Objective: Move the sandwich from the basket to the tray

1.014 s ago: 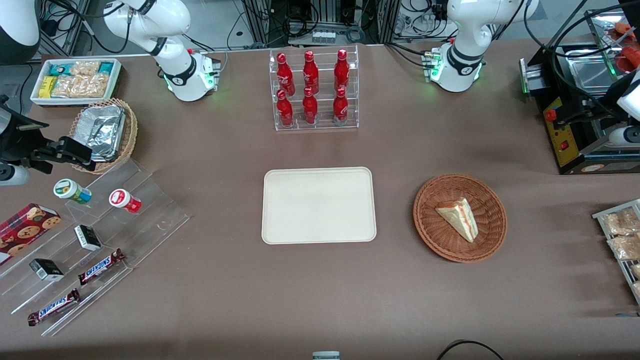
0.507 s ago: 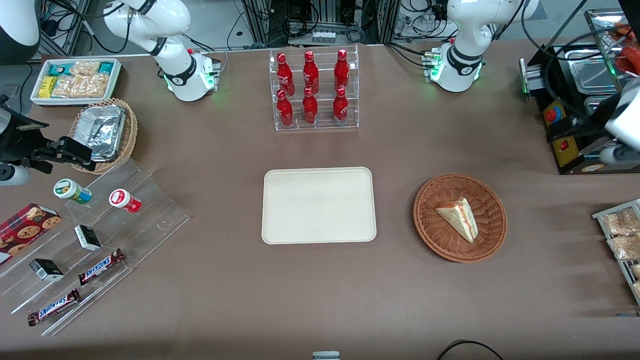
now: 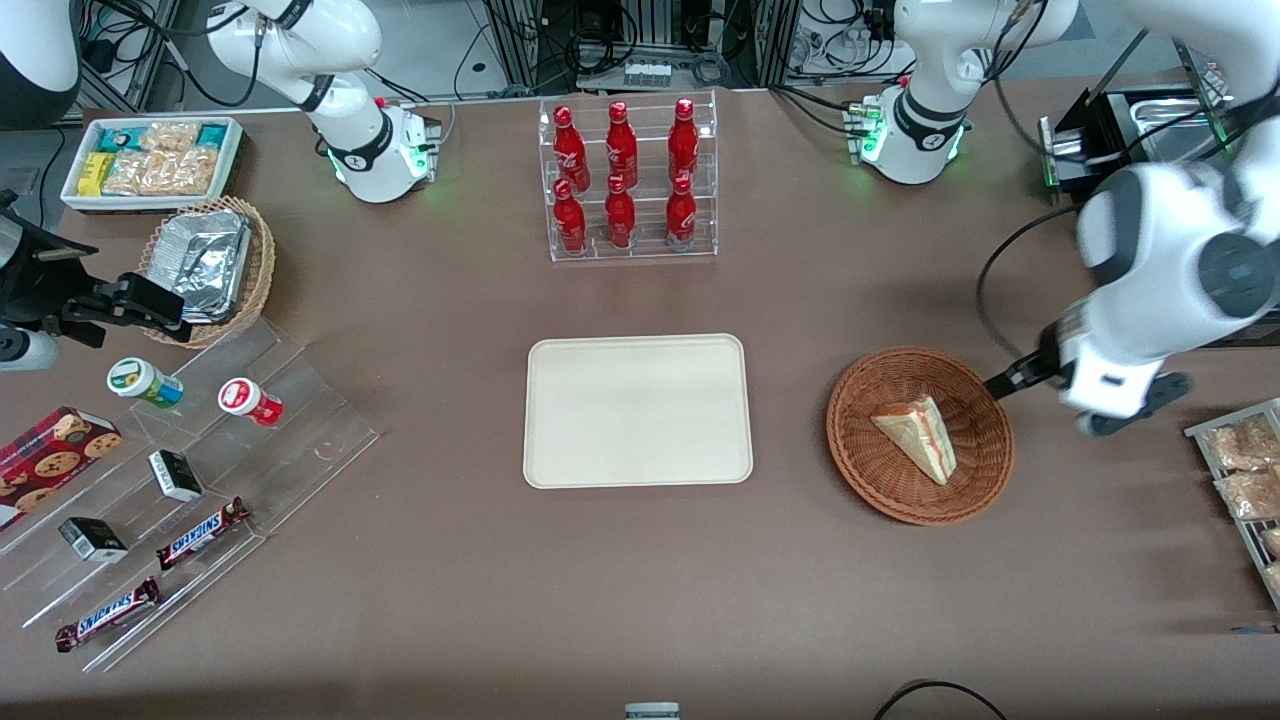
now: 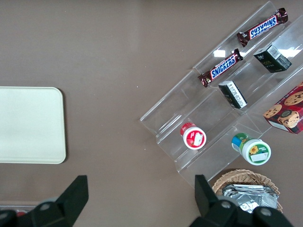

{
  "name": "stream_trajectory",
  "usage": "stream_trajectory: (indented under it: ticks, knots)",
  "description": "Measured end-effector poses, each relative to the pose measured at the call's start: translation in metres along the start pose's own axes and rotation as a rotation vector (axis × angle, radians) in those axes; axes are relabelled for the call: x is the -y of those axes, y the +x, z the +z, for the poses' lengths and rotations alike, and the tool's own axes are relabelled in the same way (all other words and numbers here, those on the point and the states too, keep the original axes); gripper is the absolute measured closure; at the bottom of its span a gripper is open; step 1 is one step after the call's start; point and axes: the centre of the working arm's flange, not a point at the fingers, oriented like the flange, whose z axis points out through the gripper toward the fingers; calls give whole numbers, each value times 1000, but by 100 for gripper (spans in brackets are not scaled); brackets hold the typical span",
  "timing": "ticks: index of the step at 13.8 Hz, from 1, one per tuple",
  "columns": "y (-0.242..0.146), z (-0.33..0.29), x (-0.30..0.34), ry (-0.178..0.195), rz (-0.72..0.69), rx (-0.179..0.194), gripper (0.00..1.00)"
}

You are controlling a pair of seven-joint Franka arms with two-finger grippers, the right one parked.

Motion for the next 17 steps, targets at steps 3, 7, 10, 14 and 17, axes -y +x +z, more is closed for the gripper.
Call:
stream_trajectory:
  ticks: [3, 7, 10, 14, 17]
  knots:
    - [-16, 49, -49, -2, -125, -15, 0]
    - [-30, 99, -56, -40, -150, -54, 0]
    - [-41, 130, -47, -41, -148, -58, 2]
    - [-40, 130, -50, -52, -159, -69, 38]
    - [-32, 112, -57, -40, -158, -64, 62]
